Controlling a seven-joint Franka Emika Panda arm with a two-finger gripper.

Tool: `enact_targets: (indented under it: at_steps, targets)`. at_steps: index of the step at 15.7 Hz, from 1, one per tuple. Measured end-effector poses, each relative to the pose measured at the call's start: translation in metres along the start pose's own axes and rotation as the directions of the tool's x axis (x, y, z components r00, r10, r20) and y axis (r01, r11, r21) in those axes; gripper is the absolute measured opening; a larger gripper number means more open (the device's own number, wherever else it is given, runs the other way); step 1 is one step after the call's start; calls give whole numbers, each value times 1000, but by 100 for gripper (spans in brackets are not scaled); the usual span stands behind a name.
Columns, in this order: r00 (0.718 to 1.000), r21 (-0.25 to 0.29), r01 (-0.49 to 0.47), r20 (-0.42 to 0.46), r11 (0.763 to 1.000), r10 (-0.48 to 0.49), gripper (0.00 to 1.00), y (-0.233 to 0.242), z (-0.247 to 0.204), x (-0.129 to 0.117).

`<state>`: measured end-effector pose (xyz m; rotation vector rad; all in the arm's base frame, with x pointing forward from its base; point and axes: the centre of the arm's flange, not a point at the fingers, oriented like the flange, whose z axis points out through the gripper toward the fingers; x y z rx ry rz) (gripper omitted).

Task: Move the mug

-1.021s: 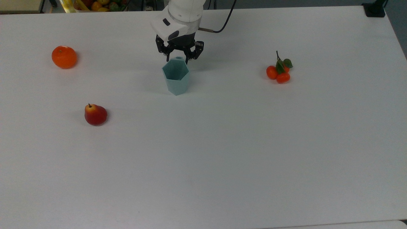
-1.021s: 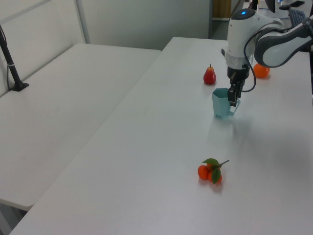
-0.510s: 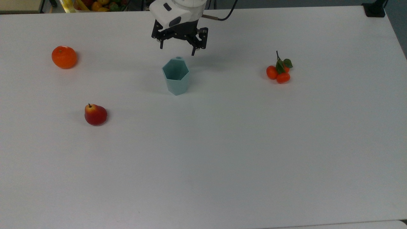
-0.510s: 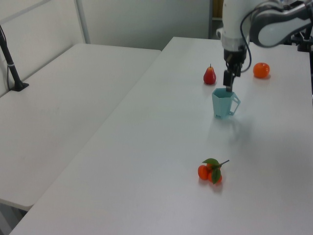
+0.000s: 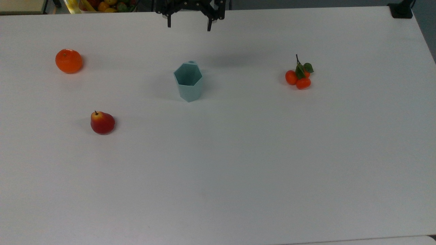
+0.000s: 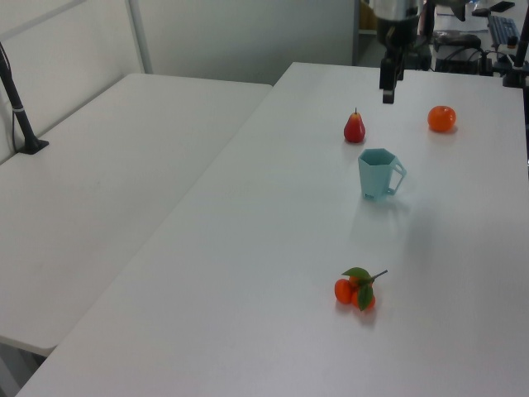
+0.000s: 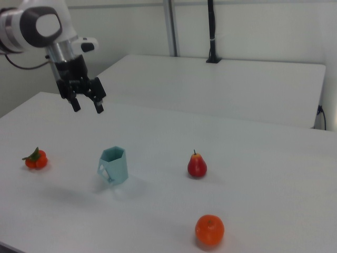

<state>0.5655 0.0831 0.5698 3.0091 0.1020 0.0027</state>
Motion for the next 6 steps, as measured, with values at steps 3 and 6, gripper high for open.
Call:
enact_targets:
  at_steps: [3, 6]
  targets:
    - [1000, 41, -6, 31, 999, 5, 100, 11, -27, -14]
    - [999, 47, -25, 34, 999, 23, 100, 26, -32, -19]
